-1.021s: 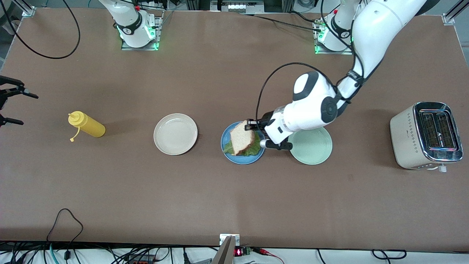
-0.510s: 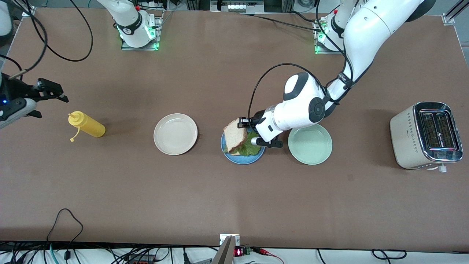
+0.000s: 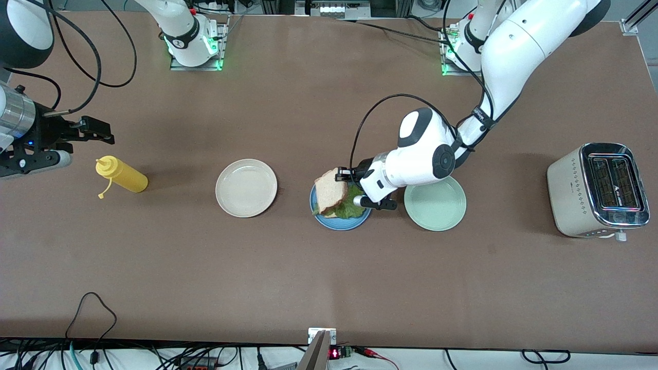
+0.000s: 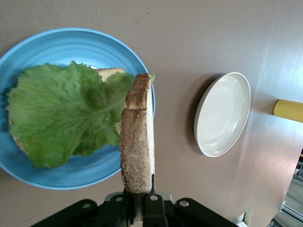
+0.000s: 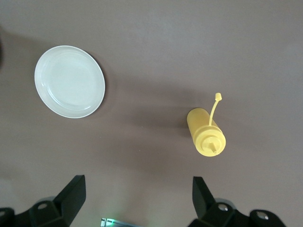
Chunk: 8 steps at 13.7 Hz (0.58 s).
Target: Make sandwich in blue plate with both arms
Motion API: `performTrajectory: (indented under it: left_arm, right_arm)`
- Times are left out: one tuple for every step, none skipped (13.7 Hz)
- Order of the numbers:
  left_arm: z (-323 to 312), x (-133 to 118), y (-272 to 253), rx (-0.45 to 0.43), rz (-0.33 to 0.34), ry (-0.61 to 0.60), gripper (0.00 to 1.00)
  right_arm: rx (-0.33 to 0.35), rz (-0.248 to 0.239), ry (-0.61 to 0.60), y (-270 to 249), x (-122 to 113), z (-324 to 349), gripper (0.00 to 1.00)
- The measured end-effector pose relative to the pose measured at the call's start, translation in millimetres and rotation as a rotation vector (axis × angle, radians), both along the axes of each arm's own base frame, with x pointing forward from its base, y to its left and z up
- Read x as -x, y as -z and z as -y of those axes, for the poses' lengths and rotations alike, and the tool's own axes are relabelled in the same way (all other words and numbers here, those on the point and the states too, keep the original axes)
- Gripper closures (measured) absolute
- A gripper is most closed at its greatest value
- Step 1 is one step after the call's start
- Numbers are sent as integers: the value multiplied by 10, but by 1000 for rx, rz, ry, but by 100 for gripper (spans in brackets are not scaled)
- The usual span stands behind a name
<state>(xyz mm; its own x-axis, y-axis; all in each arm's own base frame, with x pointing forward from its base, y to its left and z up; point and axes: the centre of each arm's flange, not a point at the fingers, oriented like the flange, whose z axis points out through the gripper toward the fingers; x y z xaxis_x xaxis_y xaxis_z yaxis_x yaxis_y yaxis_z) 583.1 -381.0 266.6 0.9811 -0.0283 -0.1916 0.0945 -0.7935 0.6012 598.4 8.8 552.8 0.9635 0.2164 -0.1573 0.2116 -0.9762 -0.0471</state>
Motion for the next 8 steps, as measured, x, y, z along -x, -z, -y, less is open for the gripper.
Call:
performTrajectory:
  left_arm:
    - [-17,-5,47,0,-2,4,89]
    - [-37,-14,94,1,1,12,87]
    - [-76,-31,147,-1,7,22,79]
    - [-134,-60,202,-3,18,34,79]
    - [-206,-95,264,-5,29,45,74]
    - [-286,-131,338,-6,35,52,67]
    - [-373,-167,423,-5,36,57,66]
    - [-456,-199,503,-1,38,62,59]
  right_arm:
    - [10,0,4,1,-1,38,0]
    - [20,1,8,-2,-1,75,0]
    - [25,3,14,-13,-1,117,0]
    - [27,6,22,-26,1,154,0]
    - [29,9,35,-45,10,187,0]
    - [33,13,64,-78,31,223,0]
    - [39,14,108,-104,63,261,0]
    - [44,13,148,-125,97,286,0]
